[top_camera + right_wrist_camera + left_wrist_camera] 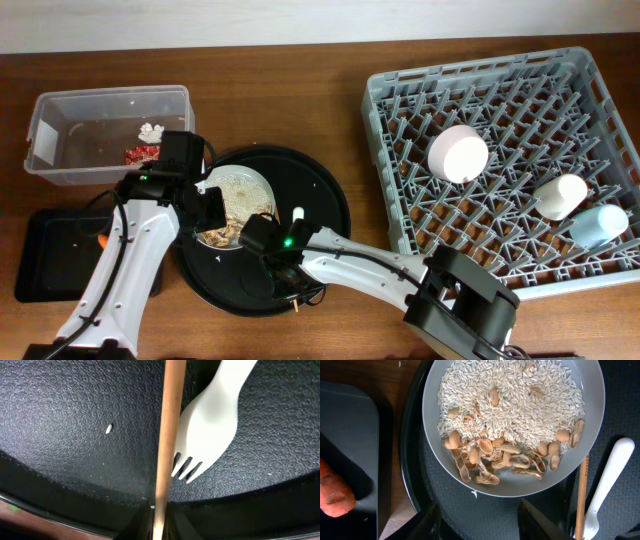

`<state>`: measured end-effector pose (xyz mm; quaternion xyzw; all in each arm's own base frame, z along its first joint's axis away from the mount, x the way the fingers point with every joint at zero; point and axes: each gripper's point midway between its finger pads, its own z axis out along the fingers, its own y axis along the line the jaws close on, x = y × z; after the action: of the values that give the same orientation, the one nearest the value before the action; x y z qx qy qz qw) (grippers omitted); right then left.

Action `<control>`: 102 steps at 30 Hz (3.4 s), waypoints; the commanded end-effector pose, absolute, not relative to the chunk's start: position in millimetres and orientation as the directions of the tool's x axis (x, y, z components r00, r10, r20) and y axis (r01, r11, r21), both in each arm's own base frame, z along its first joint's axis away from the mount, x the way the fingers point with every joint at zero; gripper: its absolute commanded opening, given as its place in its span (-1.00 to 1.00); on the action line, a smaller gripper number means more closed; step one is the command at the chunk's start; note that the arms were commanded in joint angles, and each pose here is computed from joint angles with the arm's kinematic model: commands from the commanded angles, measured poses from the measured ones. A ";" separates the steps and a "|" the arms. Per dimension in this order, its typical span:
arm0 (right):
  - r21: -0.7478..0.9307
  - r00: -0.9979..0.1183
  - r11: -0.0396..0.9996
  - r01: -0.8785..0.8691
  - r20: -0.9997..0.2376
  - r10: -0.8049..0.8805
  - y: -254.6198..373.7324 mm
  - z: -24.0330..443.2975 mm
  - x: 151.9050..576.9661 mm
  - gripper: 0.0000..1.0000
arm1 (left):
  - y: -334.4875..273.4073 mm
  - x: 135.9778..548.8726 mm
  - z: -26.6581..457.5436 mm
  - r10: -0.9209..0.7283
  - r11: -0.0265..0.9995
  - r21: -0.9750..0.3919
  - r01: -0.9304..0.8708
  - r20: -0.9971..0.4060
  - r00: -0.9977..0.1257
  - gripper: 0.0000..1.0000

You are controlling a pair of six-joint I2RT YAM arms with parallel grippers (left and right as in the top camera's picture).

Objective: Sort waste into correct bins and load items into the dishwasher rack

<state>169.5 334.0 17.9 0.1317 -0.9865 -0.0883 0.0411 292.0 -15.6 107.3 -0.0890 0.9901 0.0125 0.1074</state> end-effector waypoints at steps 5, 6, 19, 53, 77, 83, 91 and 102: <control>0.194 -0.962 0.947 -0.255 0.051 -0.269 334.5 22.4 166.7 -0.76 | 9.2 294.1 109.7 -0.195 0.966 0.116 -0.231 -0.259 -0.946 -0.02; 0.194 -0.962 0.947 -0.255 0.051 -0.269 334.5 22.4 166.7 -0.76 | 11.6 293.8 109.7 -0.211 0.962 0.115 -0.247 -0.259 -0.942 -0.02; 0.191 -0.967 0.951 -0.243 0.033 -0.254 333.0 24.2 174.6 -0.92 | 61.0 285.5 108.2 -0.423 0.889 0.072 -0.451 -0.245 -0.872 0.10; -0.008 -0.926 0.927 -0.374 -0.058 -0.374 98.4 143.5 289.5 -0.92 | 59.9 285.8 108.0 -0.423 0.891 0.066 -0.450 -0.243 -0.873 0.10; -0.055 -0.980 0.979 -0.198 0.022 -0.197 69.8 99.3 274.9 -0.92 | 59.8 285.7 108.0 -0.423 0.891 0.065 -0.450 -0.243 -0.873 0.10; -0.029 -0.980 0.980 -0.197 0.026 -0.197 74.0 98.7 273.0 -0.68 | 59.8 285.7 108.0 -0.423 0.891 0.065 -0.450 -0.243 -0.873 0.10; -0.029 -0.980 0.980 -0.197 0.024 -0.196 74.1 99.4 273.4 -0.29 | 59.8 285.8 108.0 -0.423 0.891 0.065 -0.450 -0.243 -0.873 0.10; 0.247 -0.961 0.933 -0.263 -0.149 -0.232 155.1 153.9 282.5 -0.28 | 59.8 285.9 108.1 -0.423 0.891 0.065 -0.450 -0.243 -0.873 0.11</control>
<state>289.4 116.4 135.6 0.1139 -0.9895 -0.0774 -0.0449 288.1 59.8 108.8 -0.2193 0.9671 0.0624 0.1127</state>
